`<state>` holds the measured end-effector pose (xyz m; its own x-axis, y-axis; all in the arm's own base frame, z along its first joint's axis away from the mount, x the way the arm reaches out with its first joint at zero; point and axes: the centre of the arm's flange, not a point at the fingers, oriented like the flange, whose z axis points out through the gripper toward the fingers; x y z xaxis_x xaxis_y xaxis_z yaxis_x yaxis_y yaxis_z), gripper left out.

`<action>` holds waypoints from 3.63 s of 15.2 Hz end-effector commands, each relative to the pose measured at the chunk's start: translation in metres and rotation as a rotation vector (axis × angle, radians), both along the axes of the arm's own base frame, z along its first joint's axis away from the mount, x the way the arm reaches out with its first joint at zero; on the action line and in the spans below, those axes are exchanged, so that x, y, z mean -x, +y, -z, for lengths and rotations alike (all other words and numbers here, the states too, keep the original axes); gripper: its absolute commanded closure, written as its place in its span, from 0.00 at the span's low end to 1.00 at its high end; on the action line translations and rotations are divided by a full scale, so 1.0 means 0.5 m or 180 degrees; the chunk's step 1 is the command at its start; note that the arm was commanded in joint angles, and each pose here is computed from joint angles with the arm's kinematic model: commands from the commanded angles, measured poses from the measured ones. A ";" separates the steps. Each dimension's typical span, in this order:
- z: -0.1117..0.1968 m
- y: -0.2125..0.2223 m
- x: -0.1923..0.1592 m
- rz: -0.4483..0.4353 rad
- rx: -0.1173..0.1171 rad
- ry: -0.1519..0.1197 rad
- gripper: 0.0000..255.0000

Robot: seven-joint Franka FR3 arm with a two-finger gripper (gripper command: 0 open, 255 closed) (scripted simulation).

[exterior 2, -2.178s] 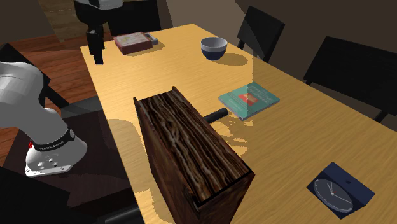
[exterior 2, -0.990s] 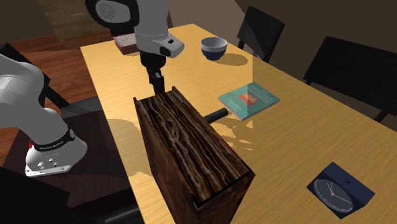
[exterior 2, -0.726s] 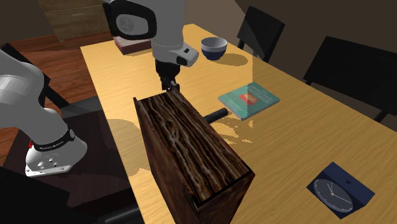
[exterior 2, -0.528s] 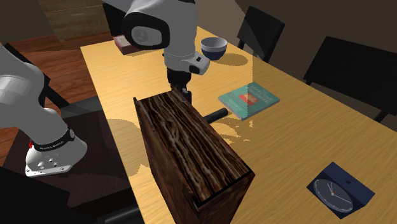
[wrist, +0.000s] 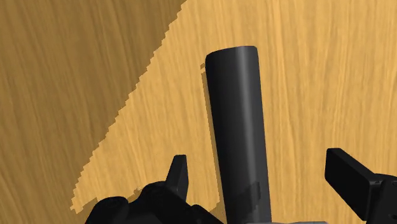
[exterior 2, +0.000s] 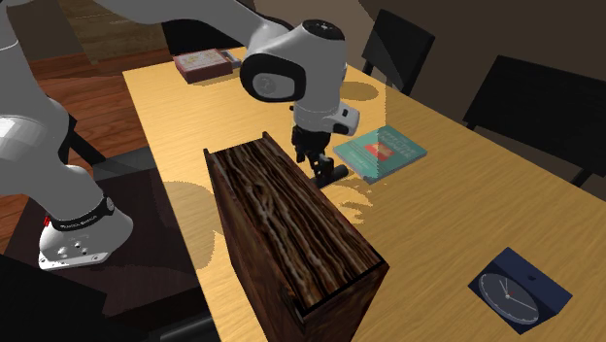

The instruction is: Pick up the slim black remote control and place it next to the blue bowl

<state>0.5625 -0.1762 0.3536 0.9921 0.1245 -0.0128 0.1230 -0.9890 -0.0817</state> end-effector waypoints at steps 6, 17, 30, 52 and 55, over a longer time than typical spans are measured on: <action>0.072 0.001 -0.005 -0.0009 0.0000 -0.0010 0.00; 0.078 0.002 -0.005 -0.0009 0.0000 -0.0010 1.00; 0.014 0.002 -0.005 -0.0009 0.0000 -0.0010 1.00; -0.218 0.002 -0.005 -0.0009 0.0000 -0.0010 1.00; -0.250 0.002 -0.005 -0.0009 0.0000 -0.0010 1.00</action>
<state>0.5664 -0.1764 0.4735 0.9918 0.1273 -0.0094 0.1261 -0.9887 -0.0809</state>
